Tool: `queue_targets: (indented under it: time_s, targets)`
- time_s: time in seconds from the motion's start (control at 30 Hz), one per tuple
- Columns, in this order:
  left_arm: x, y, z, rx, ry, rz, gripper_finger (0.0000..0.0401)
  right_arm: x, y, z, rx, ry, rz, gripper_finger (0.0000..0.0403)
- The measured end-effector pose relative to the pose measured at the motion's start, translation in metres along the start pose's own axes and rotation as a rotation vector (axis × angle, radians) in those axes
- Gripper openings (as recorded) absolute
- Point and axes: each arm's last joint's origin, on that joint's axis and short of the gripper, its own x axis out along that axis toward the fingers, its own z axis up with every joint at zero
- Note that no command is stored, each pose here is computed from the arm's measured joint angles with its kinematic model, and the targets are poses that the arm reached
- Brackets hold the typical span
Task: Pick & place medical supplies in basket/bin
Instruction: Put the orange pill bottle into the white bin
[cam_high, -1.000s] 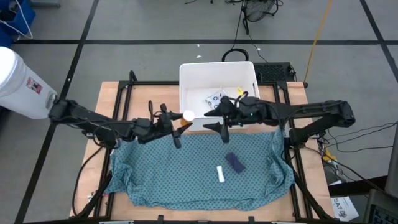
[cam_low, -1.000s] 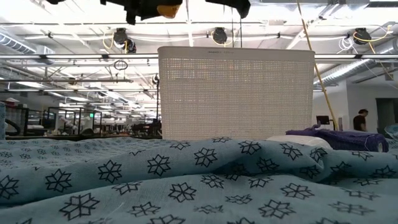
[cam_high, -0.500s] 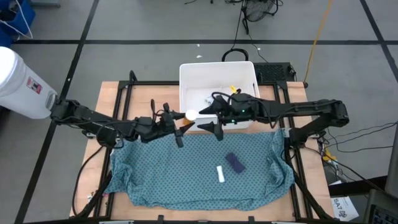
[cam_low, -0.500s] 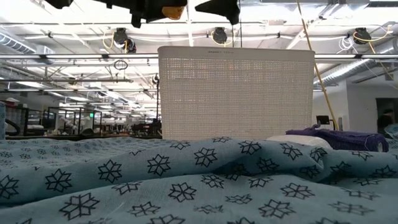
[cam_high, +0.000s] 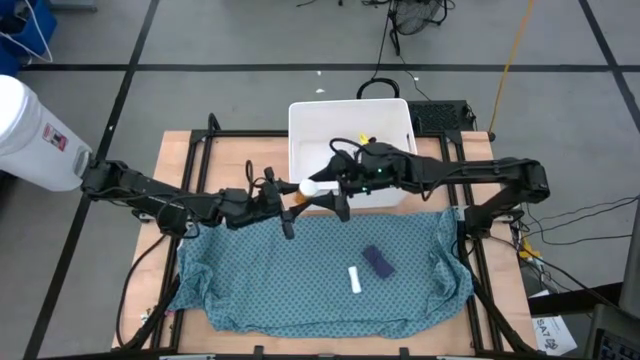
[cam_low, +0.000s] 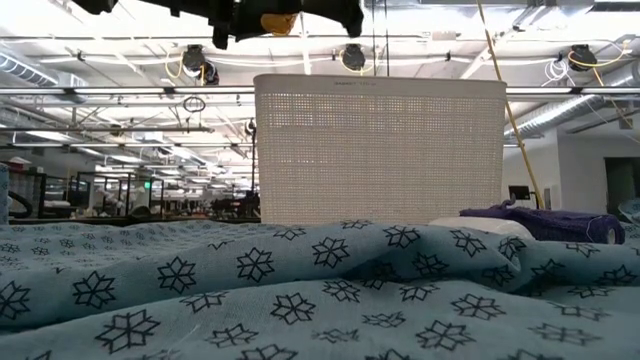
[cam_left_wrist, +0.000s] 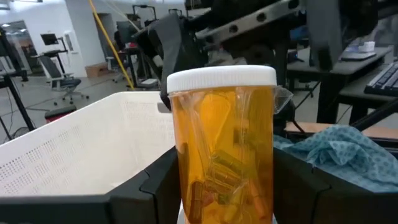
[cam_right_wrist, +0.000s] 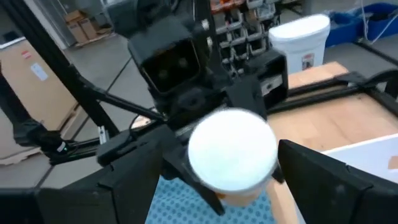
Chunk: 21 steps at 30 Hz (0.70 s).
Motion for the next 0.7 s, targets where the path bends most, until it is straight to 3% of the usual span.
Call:
queue_targets:
  time_s: [0.7]
  targets:
    - [0.001,0.001,0.001,-0.026,-0.015,-0.03,0.02,0.016,-0.008,-0.005,0.005,0.008,0.025,0.0273]
